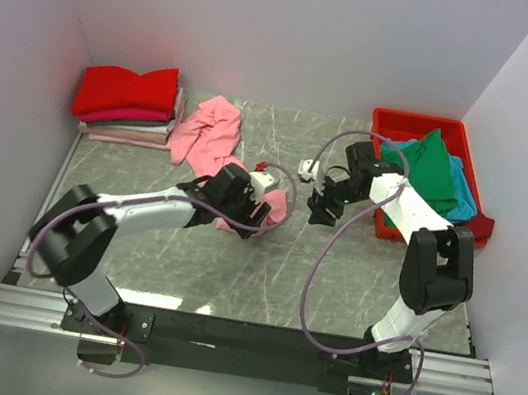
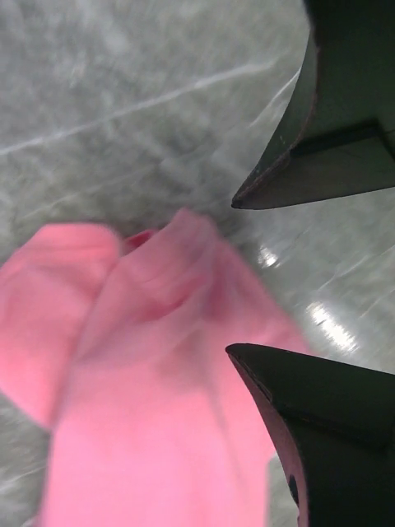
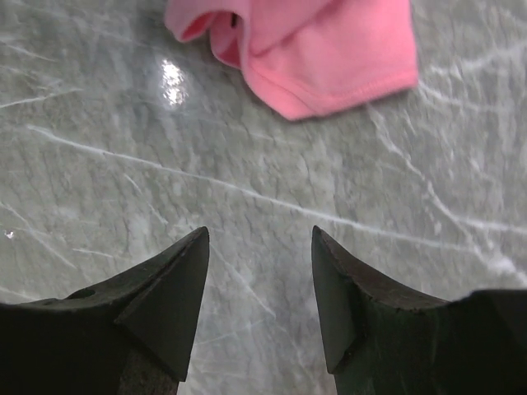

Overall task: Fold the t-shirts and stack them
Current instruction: Flatten the tshirt out

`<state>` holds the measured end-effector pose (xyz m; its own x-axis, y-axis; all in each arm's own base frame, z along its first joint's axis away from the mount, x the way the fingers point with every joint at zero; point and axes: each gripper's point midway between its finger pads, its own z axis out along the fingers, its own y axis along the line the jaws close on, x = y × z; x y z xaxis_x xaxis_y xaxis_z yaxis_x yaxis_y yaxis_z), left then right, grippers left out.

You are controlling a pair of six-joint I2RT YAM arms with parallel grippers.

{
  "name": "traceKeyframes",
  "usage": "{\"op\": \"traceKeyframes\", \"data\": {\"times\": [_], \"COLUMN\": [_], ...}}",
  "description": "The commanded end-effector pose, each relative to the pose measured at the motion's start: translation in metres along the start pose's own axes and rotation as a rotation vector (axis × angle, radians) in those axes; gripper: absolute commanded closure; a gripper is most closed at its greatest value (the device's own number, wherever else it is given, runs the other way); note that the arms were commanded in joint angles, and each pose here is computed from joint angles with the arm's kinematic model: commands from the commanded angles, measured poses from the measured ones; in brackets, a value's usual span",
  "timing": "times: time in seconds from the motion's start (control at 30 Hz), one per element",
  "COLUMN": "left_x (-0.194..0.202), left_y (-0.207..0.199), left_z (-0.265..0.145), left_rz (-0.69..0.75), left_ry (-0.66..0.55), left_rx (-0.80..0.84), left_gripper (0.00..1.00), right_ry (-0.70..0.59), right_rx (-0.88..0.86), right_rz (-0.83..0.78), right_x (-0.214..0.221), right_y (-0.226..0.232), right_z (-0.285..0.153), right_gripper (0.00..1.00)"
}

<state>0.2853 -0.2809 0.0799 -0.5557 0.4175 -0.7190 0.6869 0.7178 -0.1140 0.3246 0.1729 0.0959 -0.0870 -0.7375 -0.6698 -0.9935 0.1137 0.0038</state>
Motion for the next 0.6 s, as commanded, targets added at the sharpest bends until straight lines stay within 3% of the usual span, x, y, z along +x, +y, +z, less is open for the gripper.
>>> {"op": "traceKeyframes", "data": {"times": [0.0, 0.13, 0.3, 0.37, 0.4, 0.47, 0.57], "left_x": [-0.03, -0.015, 0.008, 0.02, 0.022, 0.027, 0.024], "left_y": [0.011, -0.001, -0.004, -0.002, -0.003, 0.004, 0.008], "left_z": [0.022, 0.045, 0.05, 0.049, 0.049, 0.048, 0.035], "left_rz": [0.15, 0.171, 0.133, 0.133, 0.098, 0.09, 0.081], "left_ry": [-0.037, 0.067, 0.108, 0.126, 0.13, 0.144, 0.116], "left_rx": [-0.068, -0.041, -0.053, -0.057, -0.059, -0.1, -0.128], "left_gripper": [0.3, 0.39, 0.44, 0.56, 0.78, 0.99, 0.99], "right_ry": [-0.071, -0.09, -0.085, -0.086, -0.091, -0.099, -0.113], "right_rx": [-0.016, -0.02, 0.006, 0.01, 0.003, -0.003, -0.04], "right_rz": [-0.112, -0.067, -0.049, -0.044, -0.04, -0.033, -0.033], "right_x": [-0.02, -0.025, -0.026, -0.027, -0.027, -0.029, -0.033], "right_y": [0.005, -0.001, -0.017, -0.021, -0.021, -0.022, -0.017], "right_z": [-0.004, 0.0, 0.006, 0.006, 0.007, 0.008, 0.014], "right_gripper": [0.4, 0.4, 0.4, 0.4, 0.4, 0.4, 0.4]}}
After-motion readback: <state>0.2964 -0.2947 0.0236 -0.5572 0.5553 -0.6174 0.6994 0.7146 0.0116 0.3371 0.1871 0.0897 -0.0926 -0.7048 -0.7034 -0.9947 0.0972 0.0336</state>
